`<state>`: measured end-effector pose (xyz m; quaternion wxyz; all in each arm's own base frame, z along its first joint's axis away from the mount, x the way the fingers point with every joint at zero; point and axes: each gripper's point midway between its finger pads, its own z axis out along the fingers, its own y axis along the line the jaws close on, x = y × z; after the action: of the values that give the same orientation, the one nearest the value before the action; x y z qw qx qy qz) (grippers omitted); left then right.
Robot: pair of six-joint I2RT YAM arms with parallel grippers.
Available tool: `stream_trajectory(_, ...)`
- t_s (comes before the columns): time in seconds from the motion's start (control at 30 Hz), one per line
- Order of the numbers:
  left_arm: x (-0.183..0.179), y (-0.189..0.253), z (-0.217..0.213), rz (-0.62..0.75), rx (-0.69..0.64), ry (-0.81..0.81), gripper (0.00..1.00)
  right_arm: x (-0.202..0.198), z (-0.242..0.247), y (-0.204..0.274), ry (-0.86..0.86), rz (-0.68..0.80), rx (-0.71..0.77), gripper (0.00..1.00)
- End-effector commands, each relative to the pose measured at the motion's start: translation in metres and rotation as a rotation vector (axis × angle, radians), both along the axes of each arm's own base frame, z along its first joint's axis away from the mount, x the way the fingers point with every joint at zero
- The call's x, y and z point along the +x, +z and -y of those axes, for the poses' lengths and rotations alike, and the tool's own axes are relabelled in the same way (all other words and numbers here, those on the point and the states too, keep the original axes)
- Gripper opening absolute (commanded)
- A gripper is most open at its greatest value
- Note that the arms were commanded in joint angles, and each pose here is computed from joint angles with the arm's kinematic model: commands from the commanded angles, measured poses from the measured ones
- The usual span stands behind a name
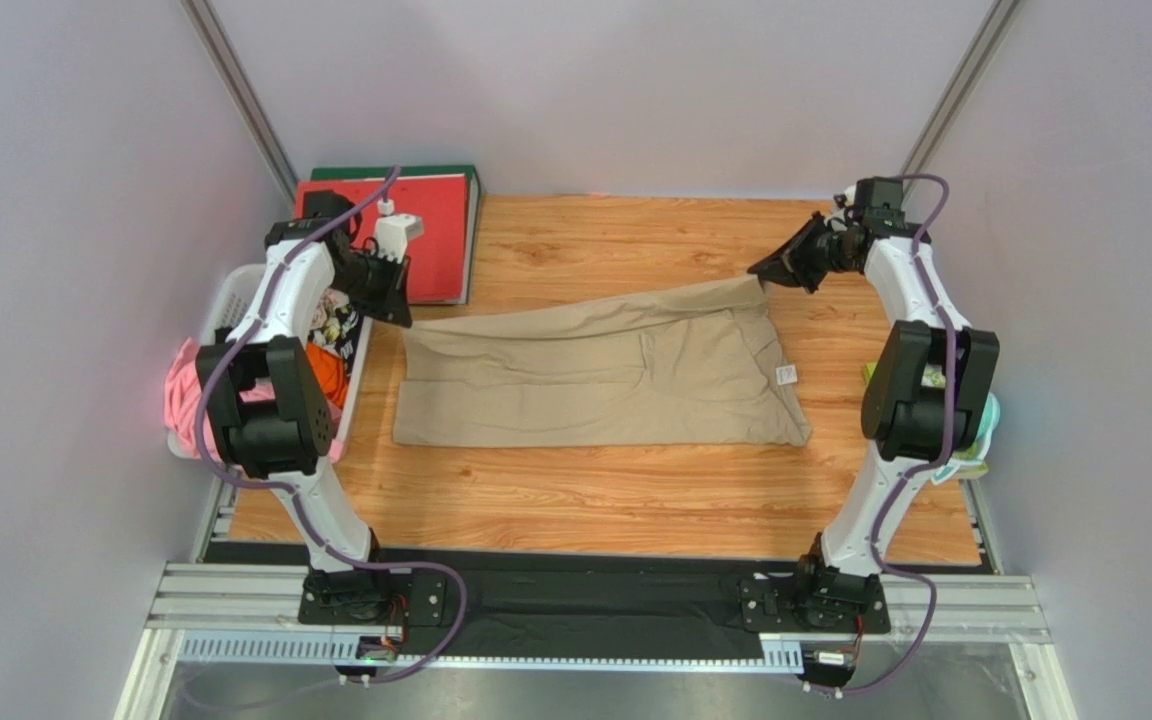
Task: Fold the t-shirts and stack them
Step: Fold the tshirt
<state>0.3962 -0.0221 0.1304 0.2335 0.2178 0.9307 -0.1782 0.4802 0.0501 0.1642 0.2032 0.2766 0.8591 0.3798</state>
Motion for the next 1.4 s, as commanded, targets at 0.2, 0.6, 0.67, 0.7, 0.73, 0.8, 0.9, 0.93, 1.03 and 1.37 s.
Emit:
stream_trajectory(0.2,-0.036,0.001,0.004,0.046,0.004,-0.081,0.00,-0.088,-0.003,-0.014,-0.005,-0.097,-0.182,0.00)
stream_trajectory(0.6,-0.056,-0.018,-0.006,0.025,0.023,-0.083,0.00,-0.192,-0.013,-0.096,0.005,-0.401,-0.268,0.28)
stream_trajectory(0.67,-0.057,-0.020,-0.005,0.022,0.020,-0.082,0.03,-0.211,-0.013,-0.120,0.027,-0.494,-0.287,0.43)
stream_trajectory(0.7,-0.056,-0.020,-0.006,0.026,0.023,-0.077,0.04,-0.216,-0.013,-0.125,0.030,-0.521,-0.294,0.46)
stream_trajectory(0.73,-0.055,-0.020,-0.007,0.025,0.027,-0.072,0.05,-0.219,-0.010,-0.129,0.025,-0.537,-0.308,0.48)
stream_trajectory(0.8,-0.052,-0.020,-0.010,0.031,0.044,-0.058,0.13,-0.218,-0.008,-0.125,0.008,-0.533,-0.321,0.53)
stream_trajectory(0.9,-0.048,-0.019,-0.015,0.039,0.068,-0.037,0.25,-0.193,-0.001,-0.090,-0.049,-0.431,-0.352,0.55)
stream_trajectory(0.93,-0.046,-0.018,-0.017,0.044,0.073,-0.025,0.26,-0.184,-0.002,-0.077,-0.062,-0.388,-0.345,0.55)
stream_trajectory(1.03,-0.043,-0.015,-0.016,0.047,0.061,-0.018,0.26,-0.142,-0.003,-0.026,-0.103,-0.224,-0.327,0.54)
stream_trajectory(1.37,-0.049,-0.010,-0.005,0.022,-0.001,0.000,0.37,-0.036,-0.018,-0.019,-0.051,-0.174,-0.257,0.53)
